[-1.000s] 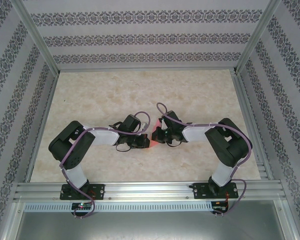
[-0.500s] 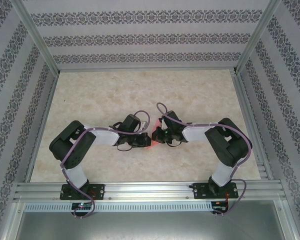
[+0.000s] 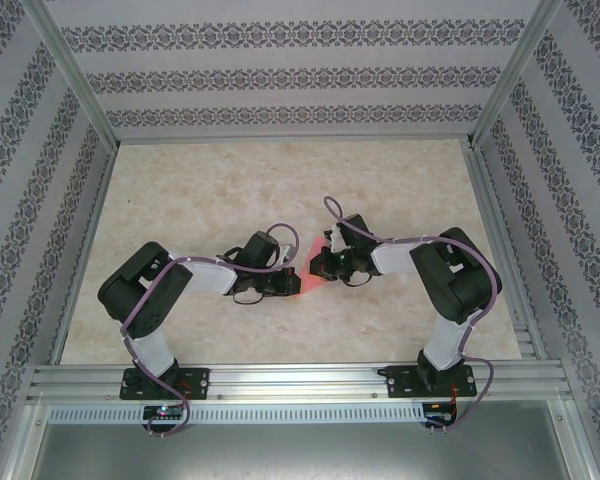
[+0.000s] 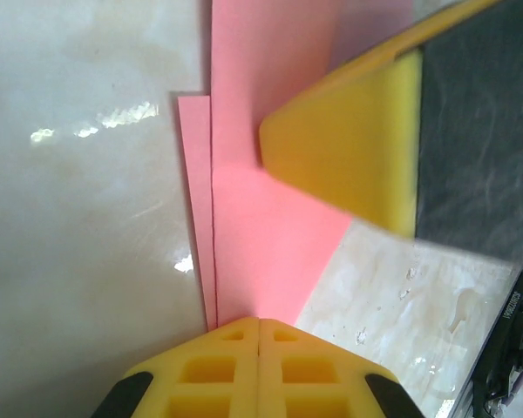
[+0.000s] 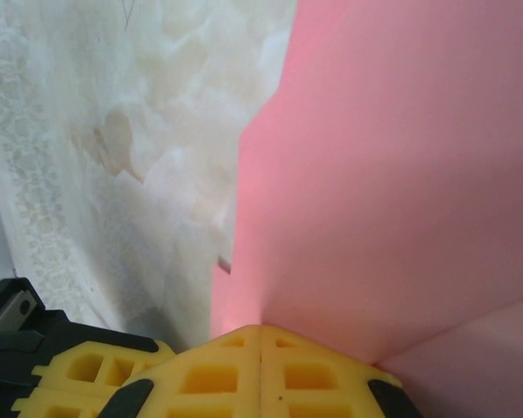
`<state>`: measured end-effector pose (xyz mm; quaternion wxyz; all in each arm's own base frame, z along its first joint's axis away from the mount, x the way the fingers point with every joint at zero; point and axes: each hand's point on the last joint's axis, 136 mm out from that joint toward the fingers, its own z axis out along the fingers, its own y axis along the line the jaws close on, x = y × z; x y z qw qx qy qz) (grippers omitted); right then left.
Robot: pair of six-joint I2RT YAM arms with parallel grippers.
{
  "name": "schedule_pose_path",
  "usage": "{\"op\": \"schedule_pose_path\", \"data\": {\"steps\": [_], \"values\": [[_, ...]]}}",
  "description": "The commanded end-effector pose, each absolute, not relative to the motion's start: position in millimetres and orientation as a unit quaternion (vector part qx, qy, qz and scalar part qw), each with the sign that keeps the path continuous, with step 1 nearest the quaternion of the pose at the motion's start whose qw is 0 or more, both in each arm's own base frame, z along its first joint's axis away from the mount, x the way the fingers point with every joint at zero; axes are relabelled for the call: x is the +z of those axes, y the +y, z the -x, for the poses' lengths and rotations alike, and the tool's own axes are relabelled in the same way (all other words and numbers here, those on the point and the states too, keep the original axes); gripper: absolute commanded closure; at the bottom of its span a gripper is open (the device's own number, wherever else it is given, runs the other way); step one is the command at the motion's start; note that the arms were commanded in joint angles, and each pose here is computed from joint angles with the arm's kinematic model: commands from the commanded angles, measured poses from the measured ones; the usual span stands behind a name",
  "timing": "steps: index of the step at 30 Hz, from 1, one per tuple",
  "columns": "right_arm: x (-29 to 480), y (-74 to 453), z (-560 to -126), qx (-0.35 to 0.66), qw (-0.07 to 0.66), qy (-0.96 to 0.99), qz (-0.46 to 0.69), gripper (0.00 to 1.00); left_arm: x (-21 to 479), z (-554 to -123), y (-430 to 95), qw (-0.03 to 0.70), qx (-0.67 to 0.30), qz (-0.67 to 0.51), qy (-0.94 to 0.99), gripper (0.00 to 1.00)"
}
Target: Fold a paper plane with a square sheet of paper (pick it up from the middle)
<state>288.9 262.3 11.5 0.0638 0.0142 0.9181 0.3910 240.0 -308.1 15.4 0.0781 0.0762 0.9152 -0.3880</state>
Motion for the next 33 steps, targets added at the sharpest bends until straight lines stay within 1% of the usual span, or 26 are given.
{"op": "schedule_pose_path", "data": {"steps": [1,13,19,21,23,26,28,31,33], "values": [[-19.1,206.8,-330.0,0.298,0.121,0.945,-0.065,0.98,-43.3,-187.0,-255.7,-0.018,-0.276,-0.045,0.960,1.00],[-5.1,160.1,-383.0,0.274,0.162,0.941,-0.111,0.97,-37.6,-189.7,-262.1,-0.018,-0.288,-0.052,0.956,1.00],[44.4,159.9,-400.7,0.283,0.203,0.931,-0.106,0.95,-29.2,-198.0,-269.1,-0.005,-0.296,-0.060,0.953,1.00],[60.2,162.0,-397.2,0.291,0.215,0.926,-0.107,0.93,-23.8,-202.0,-273.4,0.001,-0.303,-0.064,0.951,1.00],[72.6,166.9,-386.7,0.300,0.223,0.921,-0.107,0.87,-14.0,-207.9,-280.0,0.011,-0.316,-0.069,0.946,0.99],[86.3,178.0,-361.7,0.311,0.230,0.916,-0.107,0.72,12.3,-221.1,-294.5,0.039,-0.346,-0.076,0.934,0.88],[89.1,183.1,-341.9,0.313,0.229,0.915,-0.115,0.62,33.5,-232.3,-301.4,0.065,-0.361,-0.076,0.927,0.76],[87.8,186.2,-320.3,0.318,0.225,0.910,-0.142,0.53,58.4,-248.3,-302.9,0.110,-0.364,-0.062,0.923,0.61],[82.6,187.6,-308.6,0.317,0.218,0.909,-0.162,0.49,67.0,-256.8,-298.3,0.135,-0.355,-0.048,0.924,0.55]]}}
